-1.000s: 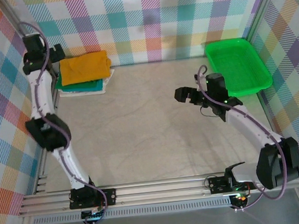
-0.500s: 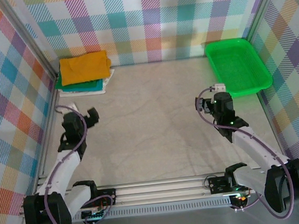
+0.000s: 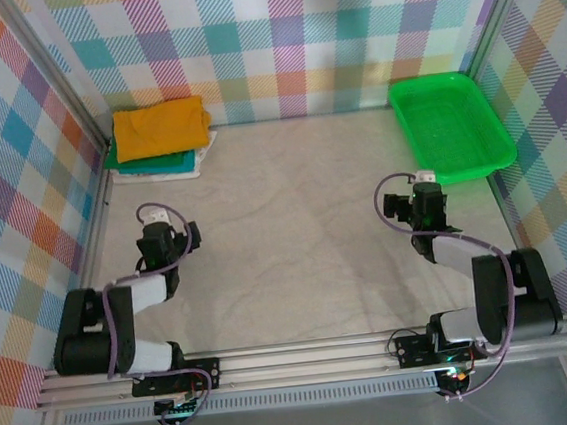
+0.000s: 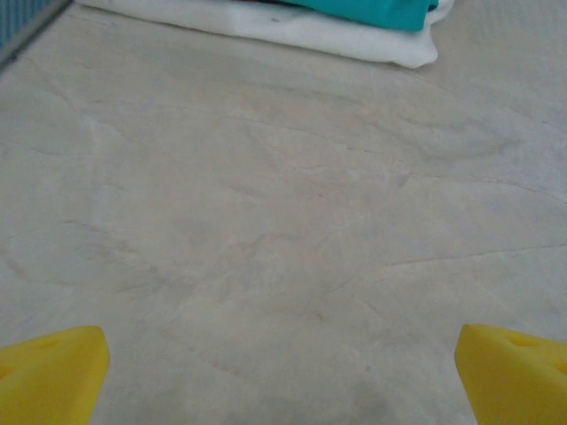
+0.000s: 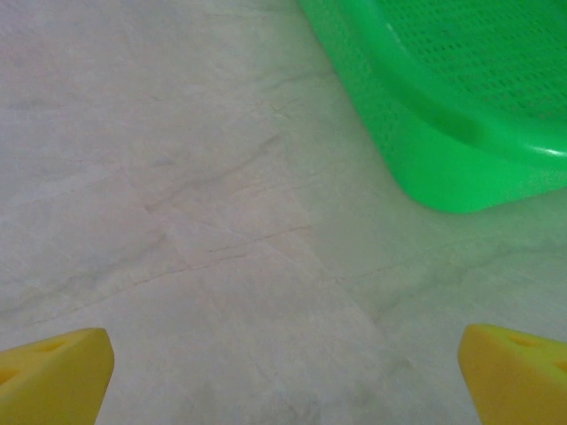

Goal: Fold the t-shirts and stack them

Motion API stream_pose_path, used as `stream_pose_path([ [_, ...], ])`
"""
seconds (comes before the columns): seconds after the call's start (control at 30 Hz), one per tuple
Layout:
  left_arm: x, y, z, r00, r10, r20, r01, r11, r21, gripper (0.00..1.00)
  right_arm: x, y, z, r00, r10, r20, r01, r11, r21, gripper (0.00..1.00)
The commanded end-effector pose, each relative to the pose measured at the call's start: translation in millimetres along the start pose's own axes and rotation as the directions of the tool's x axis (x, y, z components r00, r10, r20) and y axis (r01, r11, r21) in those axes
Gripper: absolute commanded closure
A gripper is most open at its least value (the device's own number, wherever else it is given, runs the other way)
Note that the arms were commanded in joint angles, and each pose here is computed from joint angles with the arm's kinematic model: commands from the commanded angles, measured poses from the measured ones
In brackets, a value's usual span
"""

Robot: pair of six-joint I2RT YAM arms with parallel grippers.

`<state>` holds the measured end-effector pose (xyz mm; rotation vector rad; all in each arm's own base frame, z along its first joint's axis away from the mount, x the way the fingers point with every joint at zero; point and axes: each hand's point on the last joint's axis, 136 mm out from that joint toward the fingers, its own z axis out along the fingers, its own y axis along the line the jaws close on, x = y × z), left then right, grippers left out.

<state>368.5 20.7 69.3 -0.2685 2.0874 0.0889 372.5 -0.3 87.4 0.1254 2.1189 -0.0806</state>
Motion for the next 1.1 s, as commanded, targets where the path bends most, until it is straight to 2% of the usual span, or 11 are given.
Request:
stream_pose_path([
  [0.0,-32,-14,13,0.996,0.003,0.095,-0.006,0.999,0.031,0.0,-29,7,5,0.992,-0.013,0.122,0.019,0.998,-0.053,0.0],
  [0.17,-19,-27,3,0.982,0.027,0.188,-0.05,0.991,0.121,0.0,-27,16,2,0.977,0.002,0.213,0.027,0.991,-0.132,0.0],
  [0.3,-15,-46,-1,0.98,0.083,0.182,-0.121,0.97,0.21,0.0,-17,29,-11,0.952,-0.019,0.304,0.087,0.973,-0.212,0.0],
  [0.37,-14,-52,4,0.983,0.103,0.155,-0.137,0.964,0.229,0.0,-16,32,-3,0.954,-0.028,0.297,0.097,0.971,-0.221,0.0],
  [0.43,-16,-47,13,0.989,0.096,0.112,-0.116,0.975,0.191,0.0,-14,34,9,0.976,-0.045,0.212,0.094,0.97,-0.226,0.0],
  [0.5,-17,-39,15,0.992,0.069,0.102,-0.085,0.983,0.164,0.0,-16,24,17,0.987,0.011,0.159,0.026,0.974,-0.227,0.0],
  [1.07,-19,-40,12,0.99,0.068,0.12,-0.088,0.981,0.172,0.0,-16,26,16,0.986,0.002,0.166,0.038,0.971,-0.236,0.0],
])
